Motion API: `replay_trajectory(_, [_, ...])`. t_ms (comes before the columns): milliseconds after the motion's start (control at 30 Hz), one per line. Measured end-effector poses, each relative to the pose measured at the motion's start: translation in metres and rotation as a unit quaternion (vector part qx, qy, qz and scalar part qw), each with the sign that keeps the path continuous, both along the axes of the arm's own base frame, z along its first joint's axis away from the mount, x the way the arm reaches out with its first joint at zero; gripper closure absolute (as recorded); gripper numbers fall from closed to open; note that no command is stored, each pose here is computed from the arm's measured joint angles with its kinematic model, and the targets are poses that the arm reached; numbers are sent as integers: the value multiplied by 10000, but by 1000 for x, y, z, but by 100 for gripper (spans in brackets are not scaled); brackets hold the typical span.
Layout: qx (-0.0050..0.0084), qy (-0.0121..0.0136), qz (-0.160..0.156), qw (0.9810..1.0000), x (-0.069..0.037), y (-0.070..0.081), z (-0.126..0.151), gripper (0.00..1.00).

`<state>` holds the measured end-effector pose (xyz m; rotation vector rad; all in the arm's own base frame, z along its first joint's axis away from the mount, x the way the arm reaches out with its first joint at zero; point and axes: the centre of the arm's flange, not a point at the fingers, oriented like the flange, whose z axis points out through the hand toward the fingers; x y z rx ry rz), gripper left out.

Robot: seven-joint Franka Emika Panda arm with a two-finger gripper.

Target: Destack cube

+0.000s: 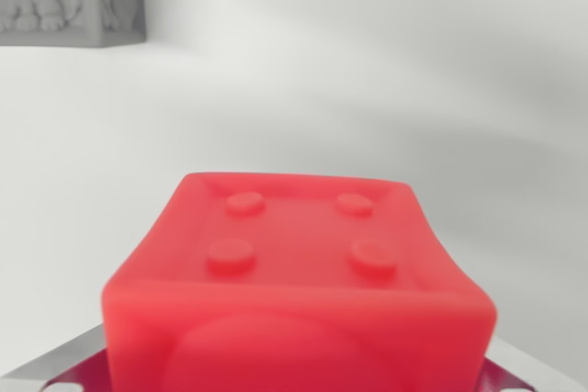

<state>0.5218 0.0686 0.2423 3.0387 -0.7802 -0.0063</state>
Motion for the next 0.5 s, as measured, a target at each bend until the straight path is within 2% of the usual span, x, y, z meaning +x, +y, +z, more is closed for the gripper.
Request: replay_trajectory(500, [2,-5,-26,10000,-10,-26,1,100])
